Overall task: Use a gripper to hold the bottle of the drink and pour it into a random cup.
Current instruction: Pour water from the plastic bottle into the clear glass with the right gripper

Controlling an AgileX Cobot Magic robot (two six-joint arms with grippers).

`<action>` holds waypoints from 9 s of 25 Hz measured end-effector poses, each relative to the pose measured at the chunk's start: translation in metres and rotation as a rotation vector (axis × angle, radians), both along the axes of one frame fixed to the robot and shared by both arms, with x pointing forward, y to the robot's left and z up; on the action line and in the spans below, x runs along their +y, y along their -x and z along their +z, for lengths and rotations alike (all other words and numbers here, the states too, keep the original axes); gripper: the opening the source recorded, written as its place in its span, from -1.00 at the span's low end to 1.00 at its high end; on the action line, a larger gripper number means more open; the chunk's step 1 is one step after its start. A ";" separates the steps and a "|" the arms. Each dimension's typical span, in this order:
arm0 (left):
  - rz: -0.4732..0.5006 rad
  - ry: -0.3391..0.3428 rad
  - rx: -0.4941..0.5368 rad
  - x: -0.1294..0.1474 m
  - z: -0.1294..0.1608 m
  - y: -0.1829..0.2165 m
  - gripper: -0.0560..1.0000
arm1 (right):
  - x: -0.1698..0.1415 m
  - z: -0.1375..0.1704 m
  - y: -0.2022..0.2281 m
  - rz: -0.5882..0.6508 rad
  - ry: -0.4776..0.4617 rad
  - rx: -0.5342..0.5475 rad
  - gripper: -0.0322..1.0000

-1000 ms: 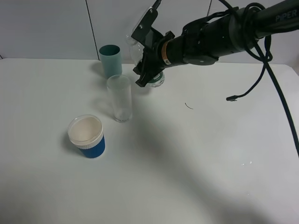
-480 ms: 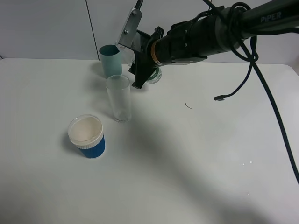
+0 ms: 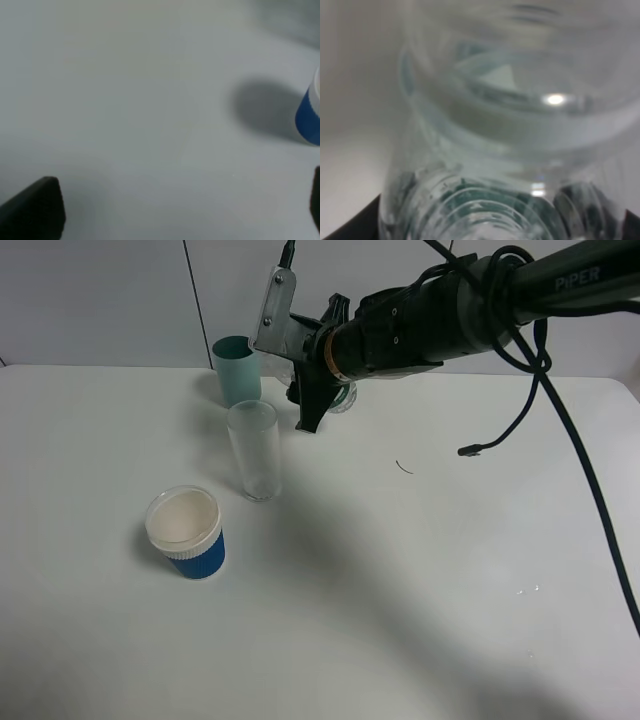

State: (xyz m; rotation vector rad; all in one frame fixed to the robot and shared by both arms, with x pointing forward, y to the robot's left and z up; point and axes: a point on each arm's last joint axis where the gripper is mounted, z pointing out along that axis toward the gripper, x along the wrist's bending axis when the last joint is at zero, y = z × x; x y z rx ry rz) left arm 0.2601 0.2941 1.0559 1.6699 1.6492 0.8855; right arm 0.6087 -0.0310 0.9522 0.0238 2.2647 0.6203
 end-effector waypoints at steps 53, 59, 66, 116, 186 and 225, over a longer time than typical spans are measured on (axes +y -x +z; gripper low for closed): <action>0.000 0.000 0.000 0.000 0.000 0.000 0.99 | 0.009 0.006 0.008 0.312 0.399 -0.259 0.14; 0.000 0.000 0.000 0.000 0.000 0.000 0.99 | 0.010 0.006 0.009 0.345 0.438 -0.283 0.14; 0.000 0.000 0.000 0.000 0.000 0.000 0.99 | 0.010 0.006 0.009 0.363 0.460 -0.296 0.14; 0.000 0.000 0.000 0.000 0.000 0.000 0.99 | 0.010 0.013 0.005 0.418 0.600 -0.382 0.14; 0.000 0.000 0.000 0.000 0.000 0.000 0.99 | 0.018 0.014 0.011 0.534 0.721 -0.463 0.14; 0.000 0.000 0.000 0.000 0.000 0.000 0.99 | 0.018 0.014 0.011 0.572 0.767 -0.490 0.14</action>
